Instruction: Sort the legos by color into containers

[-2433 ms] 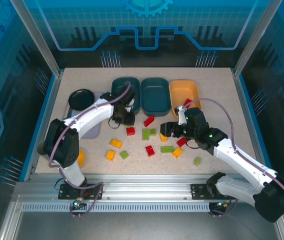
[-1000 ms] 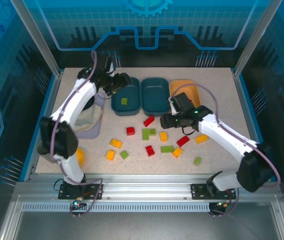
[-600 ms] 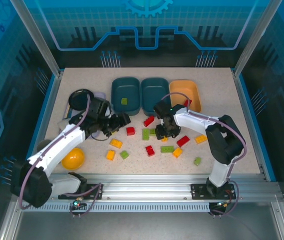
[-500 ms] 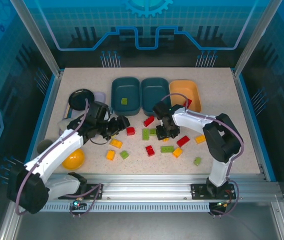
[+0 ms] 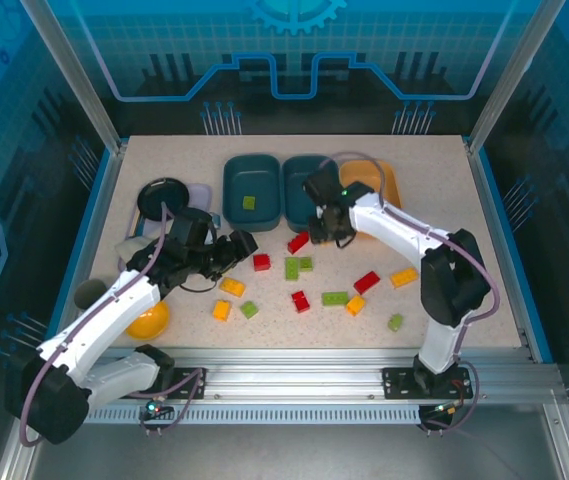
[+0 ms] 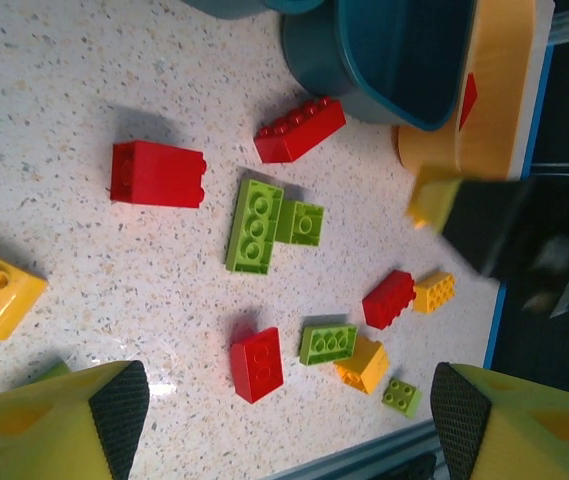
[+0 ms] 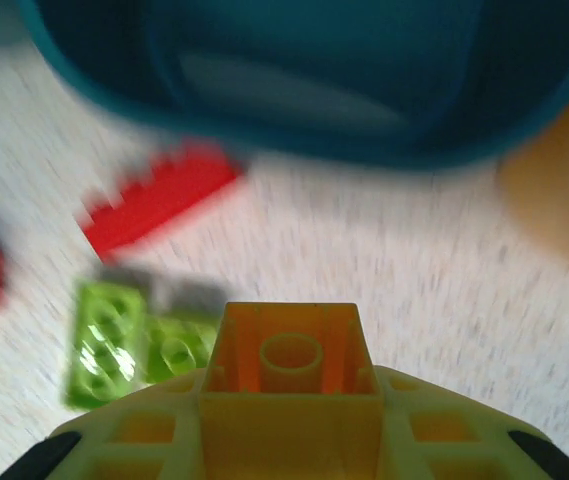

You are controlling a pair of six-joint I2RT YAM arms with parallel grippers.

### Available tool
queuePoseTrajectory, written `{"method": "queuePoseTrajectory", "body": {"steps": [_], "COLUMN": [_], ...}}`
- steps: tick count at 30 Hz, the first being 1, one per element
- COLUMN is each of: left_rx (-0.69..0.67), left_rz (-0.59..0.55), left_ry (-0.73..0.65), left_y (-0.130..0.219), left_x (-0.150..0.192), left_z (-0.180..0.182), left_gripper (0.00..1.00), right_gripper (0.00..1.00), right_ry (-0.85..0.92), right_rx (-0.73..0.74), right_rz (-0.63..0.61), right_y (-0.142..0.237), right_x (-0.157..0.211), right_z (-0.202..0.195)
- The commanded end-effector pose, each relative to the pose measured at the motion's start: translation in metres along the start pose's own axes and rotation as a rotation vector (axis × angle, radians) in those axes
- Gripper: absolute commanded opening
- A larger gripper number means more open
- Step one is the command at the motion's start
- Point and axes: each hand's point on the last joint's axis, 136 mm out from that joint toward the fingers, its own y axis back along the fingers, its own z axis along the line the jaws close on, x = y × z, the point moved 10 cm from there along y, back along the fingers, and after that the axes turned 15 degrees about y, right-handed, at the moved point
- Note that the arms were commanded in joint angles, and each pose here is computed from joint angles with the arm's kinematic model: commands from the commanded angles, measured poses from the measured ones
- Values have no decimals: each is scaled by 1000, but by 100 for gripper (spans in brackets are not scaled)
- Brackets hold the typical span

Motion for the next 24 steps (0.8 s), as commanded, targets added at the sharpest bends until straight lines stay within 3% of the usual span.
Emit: {"method": "queuePoseTrajectory", "body": {"steps": [1,10,14,17,20,24], "left_rx": [28,-130,-198,-275,-366,-472], "left_rz": [-66,-80,-51,-3,71,140], "left_ry": [23,73,87,115,208,324], "left_y": [6,11,11,7,-4,-19], "left_x": [-3,-2,1,5,12,24], "left_z": [-7,7,16,25,38,45], "left_gripper": [78,76,74,73,70,68], "right_gripper": [30,36,50,60,62,62], "right_ry": [-37,-95,-74,-67,-28,75], "right_rx": [34,-10,-54,-84,-94,-189], "right_rz": [33,84,63,22,-54,-295], "right_y": [-26,-90,-89,-66,-30,36], "right_x": [-32,-98,-112,-118,-117,-85], "right_z": [-17,-35,-32,-30,-23,-4]}}
